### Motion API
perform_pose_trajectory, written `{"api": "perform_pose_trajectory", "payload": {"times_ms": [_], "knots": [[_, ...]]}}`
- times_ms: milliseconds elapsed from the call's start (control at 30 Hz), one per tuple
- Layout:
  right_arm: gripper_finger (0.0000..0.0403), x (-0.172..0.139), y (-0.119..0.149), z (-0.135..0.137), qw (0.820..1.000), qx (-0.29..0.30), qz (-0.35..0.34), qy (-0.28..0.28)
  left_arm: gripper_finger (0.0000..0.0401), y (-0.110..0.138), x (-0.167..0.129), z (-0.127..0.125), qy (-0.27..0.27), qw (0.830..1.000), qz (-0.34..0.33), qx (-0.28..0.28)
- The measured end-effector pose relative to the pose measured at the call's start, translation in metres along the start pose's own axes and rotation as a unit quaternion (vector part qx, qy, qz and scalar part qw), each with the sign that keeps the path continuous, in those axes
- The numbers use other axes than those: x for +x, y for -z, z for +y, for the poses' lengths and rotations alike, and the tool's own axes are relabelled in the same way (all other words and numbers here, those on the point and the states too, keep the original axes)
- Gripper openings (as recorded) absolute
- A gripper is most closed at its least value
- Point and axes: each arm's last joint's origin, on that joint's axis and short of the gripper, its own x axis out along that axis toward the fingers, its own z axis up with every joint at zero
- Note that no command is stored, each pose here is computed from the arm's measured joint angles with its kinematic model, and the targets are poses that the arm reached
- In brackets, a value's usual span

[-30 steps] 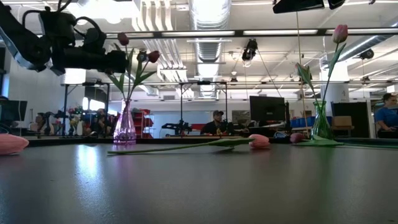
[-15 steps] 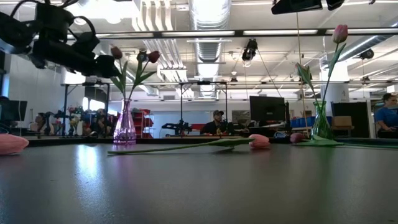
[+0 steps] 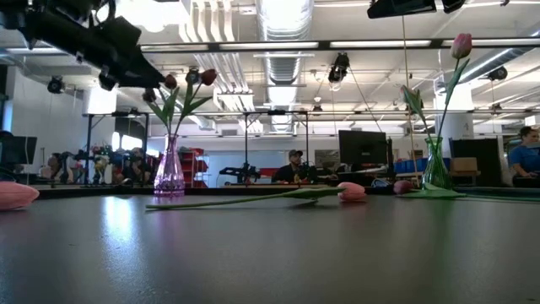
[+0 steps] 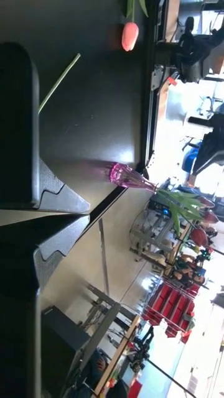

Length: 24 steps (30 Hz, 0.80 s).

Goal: Sort flowers into vase by color
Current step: Put the pink flower into the green vase

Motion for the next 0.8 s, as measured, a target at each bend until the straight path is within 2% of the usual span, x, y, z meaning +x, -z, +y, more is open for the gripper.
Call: {"api": "perform_pose_trajectory", "payload": {"times_ms": [200,300,433,567,667,800], "knots": [[0.0009,0.0,0.0,0.0,1.0,-0.001,0.0,0.0,0.0102,0.008,0.0,-0.043,0.126,0.991,0.015,0.029],[0.0009,0.0,0.0,0.0,1.0,-0.001,0.0,0.0,0.0074,0.017,-0.003,-0.067,0.165,0.984,0.035,0.053],[0.0009,0.0,0.0,0.0,1.0,-0.002,0.0,0.0,0.0037,0.024,-0.012,-0.099,0.182,0.976,0.067,0.094],[0.0009,0.0,0.0,0.0,1.0,-0.002,0.0,-0.001,0.0006,0.022,-0.023,-0.127,0.202,0.966,0.13,0.099],[0.0009,0.0,0.0,0.0,1.0,-0.001,0.0,-0.002,0.0003,0.02,-0.03,-0.142,0.2,0.954,0.208,0.085],[0.0009,0.0,0.0,0.0,1.0,-0.001,0.0,-0.002,0.0001,0.02,-0.039,-0.157,0.16,0.923,0.344,0.062]]}}
